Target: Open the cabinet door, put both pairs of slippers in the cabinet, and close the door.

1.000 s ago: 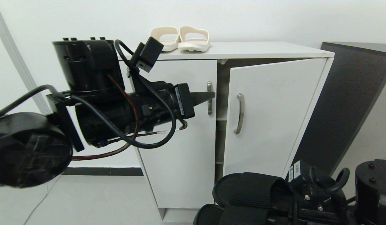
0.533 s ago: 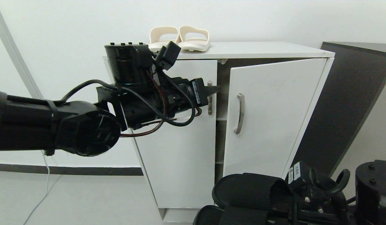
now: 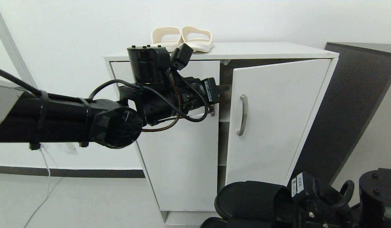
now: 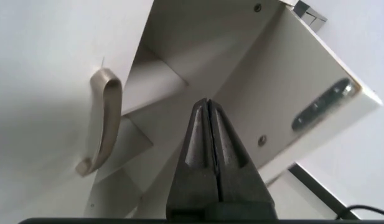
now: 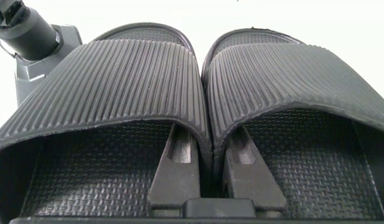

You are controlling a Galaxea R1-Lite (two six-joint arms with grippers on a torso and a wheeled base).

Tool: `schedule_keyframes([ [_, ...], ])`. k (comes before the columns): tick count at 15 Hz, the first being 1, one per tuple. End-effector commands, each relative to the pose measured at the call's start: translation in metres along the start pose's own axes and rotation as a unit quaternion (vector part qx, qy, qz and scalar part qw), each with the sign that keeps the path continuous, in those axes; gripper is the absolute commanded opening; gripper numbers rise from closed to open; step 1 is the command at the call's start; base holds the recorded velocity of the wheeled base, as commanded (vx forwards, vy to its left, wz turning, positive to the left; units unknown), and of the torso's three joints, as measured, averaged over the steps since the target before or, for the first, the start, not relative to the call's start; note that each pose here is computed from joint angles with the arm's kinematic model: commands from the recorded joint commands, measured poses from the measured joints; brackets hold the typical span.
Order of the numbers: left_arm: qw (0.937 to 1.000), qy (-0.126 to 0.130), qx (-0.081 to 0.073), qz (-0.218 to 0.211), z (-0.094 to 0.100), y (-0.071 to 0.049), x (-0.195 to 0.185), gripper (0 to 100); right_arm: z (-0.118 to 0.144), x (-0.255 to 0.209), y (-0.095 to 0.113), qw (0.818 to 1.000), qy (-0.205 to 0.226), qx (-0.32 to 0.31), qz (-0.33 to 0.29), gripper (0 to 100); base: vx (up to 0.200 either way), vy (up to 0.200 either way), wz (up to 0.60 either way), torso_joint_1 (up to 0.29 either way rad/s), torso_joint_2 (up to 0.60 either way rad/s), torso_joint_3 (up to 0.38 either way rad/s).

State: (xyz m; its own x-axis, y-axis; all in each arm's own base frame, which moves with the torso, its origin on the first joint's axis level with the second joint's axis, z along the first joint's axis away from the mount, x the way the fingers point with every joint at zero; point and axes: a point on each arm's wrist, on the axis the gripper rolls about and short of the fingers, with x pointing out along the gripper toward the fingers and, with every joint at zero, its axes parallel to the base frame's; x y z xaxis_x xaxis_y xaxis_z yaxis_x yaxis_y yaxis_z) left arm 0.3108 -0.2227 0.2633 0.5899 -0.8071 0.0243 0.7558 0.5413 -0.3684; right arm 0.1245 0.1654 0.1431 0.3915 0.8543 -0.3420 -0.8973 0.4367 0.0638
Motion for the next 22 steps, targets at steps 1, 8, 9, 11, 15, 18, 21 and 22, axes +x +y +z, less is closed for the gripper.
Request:
schedule_keyframes([
  [1, 1.0000, 0.001, 0.000, -0.003, -0.003, 0.001, 0.007, 0, -0.002, 0.000, 0.002, 1.000, 0.004, -0.001, 0.006, 0, 0.000, 0.000, 0.00, 0.000, 0.00, 0.000],
  [8, 1.0000, 0.004, -0.001, -0.008, -0.009, 0.000, 0.017, 0, -0.006, 0.001, 0.009, 1.000, 0.014, -0.005, 0.020, 0, -0.114, 0.000, 0.00, 0.001, 0.00, 0.001],
  [9, 0.9999, 0.007, 0.000, -0.015, -0.010, -0.006, 0.018, 0, -0.006, 0.001, 0.010, 1.000, 0.013, -0.006, 0.022, 0, -0.200, 0.000, 0.00, -0.002, 0.00, 0.007],
  [11, 0.9980, 0.033, 0.001, -0.054, -0.030, -0.038, 0.024, 0, -0.008, 0.000, 0.014, 0.999, 0.017, -0.008, 0.031, 0, -0.200, 0.000, 0.00, 0.002, 0.00, 0.005],
  [15, 0.9955, 0.006, 0.013, -0.093, -0.031, -0.061, 0.024, 0, -0.010, -0.003, 0.021, 0.999, 0.015, -0.014, 0.046, 0, -0.150, 0.000, 0.00, 0.001, 0.00, -0.001],
  [18, 0.9968, -0.010, 0.016, -0.078, -0.030, -0.046, 0.019, 0, -0.009, -0.002, 0.020, 0.999, 0.015, -0.014, 0.045, 0, 0.000, 0.000, 0.00, 0.000, 0.00, 0.000],
  [21, 0.9980, -0.054, 0.023, -0.025, -0.008, -0.031, -0.002, 0, 0.001, 0.011, 0.002, 1.000, 0.009, 0.003, -0.023, 0, 0.000, 0.000, 0.00, 0.000, 0.00, 0.000],
  [22, 0.9966, -0.078, 0.027, 0.004, 0.007, -0.029, -0.022, 0, 0.005, 0.023, -0.011, 0.996, 0.009, 0.023, -0.082, 0, 0.000, 0.000, 0.00, 0.000, 0.00, 0.000],
])
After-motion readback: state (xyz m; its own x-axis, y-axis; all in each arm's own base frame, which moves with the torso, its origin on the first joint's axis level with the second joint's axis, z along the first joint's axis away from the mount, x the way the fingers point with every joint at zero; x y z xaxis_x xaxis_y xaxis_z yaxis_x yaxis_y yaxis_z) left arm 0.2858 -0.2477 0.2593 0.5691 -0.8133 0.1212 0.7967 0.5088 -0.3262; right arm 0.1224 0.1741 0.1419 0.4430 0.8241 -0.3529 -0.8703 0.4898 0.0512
